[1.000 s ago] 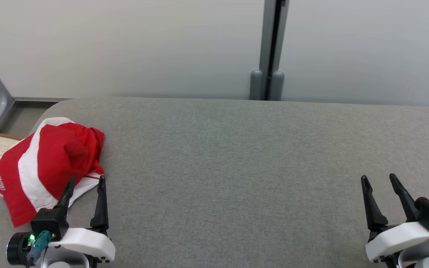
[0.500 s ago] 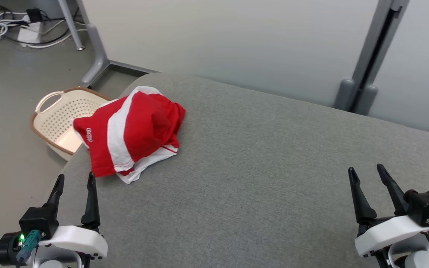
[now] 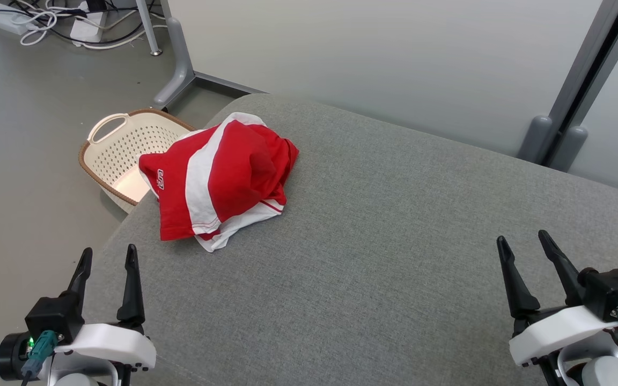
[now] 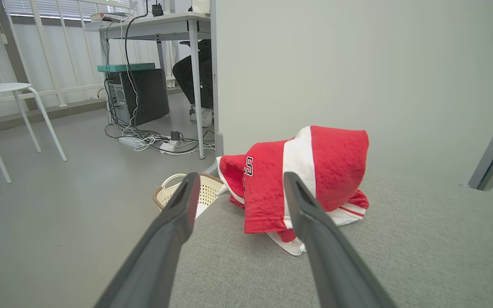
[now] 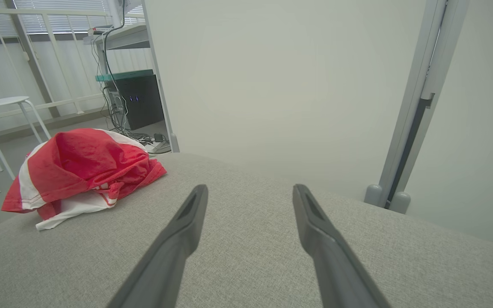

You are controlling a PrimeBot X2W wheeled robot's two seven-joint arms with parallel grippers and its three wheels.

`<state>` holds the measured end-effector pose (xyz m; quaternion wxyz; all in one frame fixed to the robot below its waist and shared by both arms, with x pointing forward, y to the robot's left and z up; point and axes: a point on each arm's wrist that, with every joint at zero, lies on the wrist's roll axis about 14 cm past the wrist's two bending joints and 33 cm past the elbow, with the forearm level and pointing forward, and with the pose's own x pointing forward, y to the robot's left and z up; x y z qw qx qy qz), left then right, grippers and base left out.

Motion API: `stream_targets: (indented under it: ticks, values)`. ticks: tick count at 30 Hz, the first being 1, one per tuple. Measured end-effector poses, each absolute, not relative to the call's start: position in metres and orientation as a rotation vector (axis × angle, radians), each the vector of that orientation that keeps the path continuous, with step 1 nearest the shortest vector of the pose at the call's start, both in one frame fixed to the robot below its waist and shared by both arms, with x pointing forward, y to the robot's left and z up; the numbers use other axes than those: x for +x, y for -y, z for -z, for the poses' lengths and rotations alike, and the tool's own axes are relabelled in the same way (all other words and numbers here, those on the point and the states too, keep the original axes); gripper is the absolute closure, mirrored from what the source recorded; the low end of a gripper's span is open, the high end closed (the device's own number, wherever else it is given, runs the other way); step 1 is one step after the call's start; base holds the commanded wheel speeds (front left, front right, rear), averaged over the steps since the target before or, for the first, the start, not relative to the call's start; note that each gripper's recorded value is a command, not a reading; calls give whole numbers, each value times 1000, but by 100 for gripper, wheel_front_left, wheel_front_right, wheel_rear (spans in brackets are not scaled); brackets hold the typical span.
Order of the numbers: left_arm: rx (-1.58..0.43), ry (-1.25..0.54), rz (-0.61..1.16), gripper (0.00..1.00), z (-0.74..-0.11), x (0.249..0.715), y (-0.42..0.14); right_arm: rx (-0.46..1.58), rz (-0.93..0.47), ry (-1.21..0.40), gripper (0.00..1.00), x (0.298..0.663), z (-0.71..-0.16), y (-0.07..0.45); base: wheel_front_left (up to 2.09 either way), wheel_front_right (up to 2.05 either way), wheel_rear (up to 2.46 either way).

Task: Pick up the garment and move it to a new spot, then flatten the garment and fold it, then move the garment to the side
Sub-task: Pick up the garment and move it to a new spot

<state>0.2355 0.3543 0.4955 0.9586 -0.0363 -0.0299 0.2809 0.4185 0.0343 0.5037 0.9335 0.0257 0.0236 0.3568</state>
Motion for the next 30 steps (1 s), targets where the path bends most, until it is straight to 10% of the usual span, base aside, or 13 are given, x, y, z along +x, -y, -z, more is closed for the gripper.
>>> stream_targets:
  ticks: [17,30]
  values:
    - [-54,51,-404,0,-511,333,-334,51,-694,-45,0,458,-503,-18,0,0,0]
    - [-174,-309,-397,0,-405,405,-328,57,-567,-156,0,489,-448,41,0,0,0]
